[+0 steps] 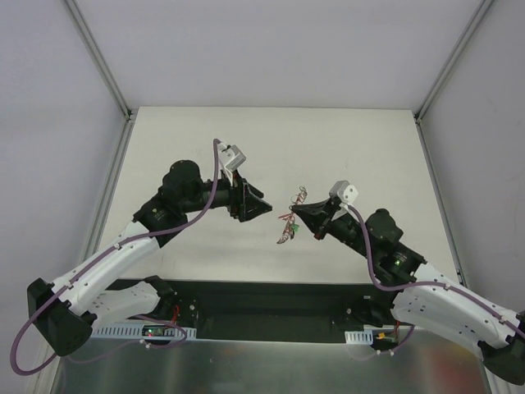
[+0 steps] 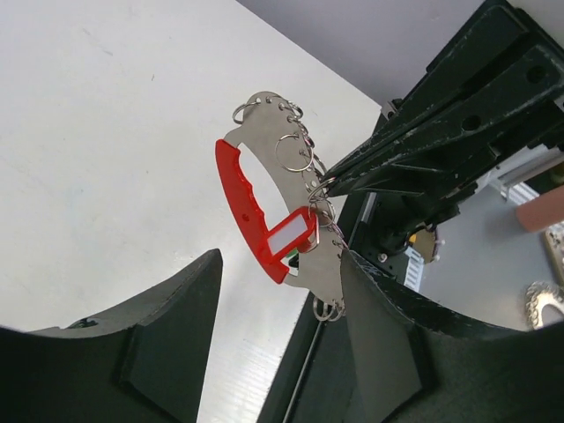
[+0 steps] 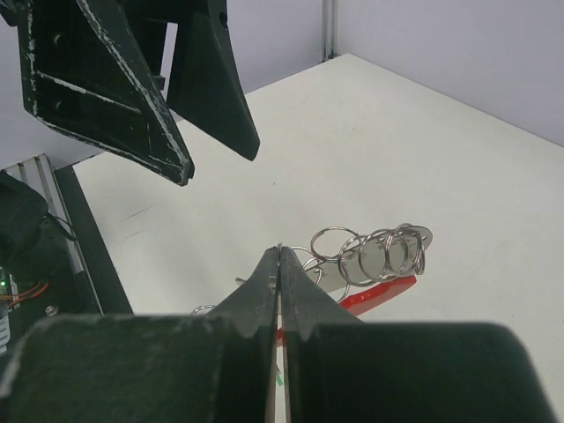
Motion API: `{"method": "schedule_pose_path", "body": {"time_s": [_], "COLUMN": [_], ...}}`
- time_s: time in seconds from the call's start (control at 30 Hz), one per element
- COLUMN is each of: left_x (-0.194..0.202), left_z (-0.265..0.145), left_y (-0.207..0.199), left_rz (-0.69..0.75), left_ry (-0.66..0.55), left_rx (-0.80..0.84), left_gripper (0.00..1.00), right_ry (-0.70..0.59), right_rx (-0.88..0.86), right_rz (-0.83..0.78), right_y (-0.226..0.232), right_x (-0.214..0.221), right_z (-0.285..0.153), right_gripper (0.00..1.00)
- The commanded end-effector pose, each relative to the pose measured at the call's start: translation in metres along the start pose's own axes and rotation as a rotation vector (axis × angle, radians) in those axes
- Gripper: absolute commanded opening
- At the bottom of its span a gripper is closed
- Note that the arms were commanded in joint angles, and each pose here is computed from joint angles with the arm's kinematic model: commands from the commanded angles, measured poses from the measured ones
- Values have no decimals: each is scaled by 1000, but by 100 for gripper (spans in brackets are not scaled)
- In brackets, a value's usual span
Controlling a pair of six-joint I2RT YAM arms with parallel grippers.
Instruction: Remove the keys from the keyring
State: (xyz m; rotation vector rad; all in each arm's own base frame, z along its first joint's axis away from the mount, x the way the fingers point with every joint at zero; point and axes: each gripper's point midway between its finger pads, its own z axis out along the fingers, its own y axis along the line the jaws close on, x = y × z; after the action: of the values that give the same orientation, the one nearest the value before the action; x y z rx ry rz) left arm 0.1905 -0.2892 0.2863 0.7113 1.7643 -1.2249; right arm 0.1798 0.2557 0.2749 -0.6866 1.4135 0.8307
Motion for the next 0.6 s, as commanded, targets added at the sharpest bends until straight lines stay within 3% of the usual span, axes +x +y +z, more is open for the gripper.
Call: {"method": "schedule_pose_path", "body": {"time_s": [0.0,0.27,0.57], "left_x": [2,12,10], "left_z": [-5,-4,6], "left_y": [-22,-62,-74], "left_rz": [117,192,239], "left_ry": [76,126,110], "left_rx": [118,390,493], "left_gripper": [54,45,43], "right_ry": [-111,-161,-181], "right_rx": [-62,-223,-344], "right_rz": [-3,-20,-35], "right_y": [13,41,62], "right_x": [-47,-61,-66], "right_z": [0,-6,-10], "right_gripper": [0,0,0]}}
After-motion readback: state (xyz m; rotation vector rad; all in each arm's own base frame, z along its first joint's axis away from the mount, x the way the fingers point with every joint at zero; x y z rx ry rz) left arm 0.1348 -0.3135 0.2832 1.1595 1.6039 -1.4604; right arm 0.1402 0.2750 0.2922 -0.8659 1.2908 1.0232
